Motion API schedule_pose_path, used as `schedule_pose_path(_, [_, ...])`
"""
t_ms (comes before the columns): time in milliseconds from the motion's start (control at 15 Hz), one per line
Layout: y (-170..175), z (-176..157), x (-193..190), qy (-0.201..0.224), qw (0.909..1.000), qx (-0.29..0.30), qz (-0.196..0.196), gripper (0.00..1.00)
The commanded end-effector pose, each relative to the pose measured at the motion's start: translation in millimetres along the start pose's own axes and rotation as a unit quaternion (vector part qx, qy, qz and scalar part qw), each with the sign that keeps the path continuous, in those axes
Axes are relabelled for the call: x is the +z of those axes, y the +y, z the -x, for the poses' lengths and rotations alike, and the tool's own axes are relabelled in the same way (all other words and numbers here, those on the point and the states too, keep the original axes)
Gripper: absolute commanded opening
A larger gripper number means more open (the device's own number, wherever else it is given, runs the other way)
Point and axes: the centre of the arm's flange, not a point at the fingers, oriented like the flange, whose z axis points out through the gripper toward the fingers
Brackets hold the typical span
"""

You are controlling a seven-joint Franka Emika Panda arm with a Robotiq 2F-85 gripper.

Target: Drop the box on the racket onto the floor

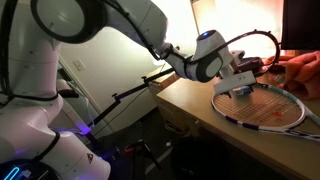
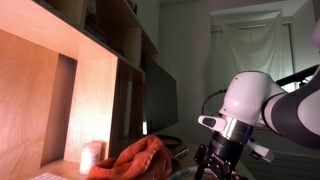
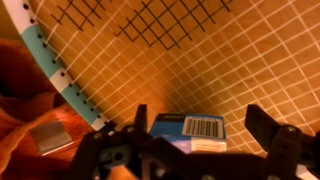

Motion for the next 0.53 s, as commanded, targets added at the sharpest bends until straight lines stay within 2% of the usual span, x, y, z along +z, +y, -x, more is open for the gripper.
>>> schedule_pose_path(0, [0,-19,-10,-0.038,0.9989,-0.011,0.028,1.0])
schedule_pose_path(267, [-2,-30,-9,-0.047,0.9979,-0.027,0.036,1.0])
schedule_pose_path(467, [-2,-35,-13,-0.035,0.9976,-0.052,0.029,1.0])
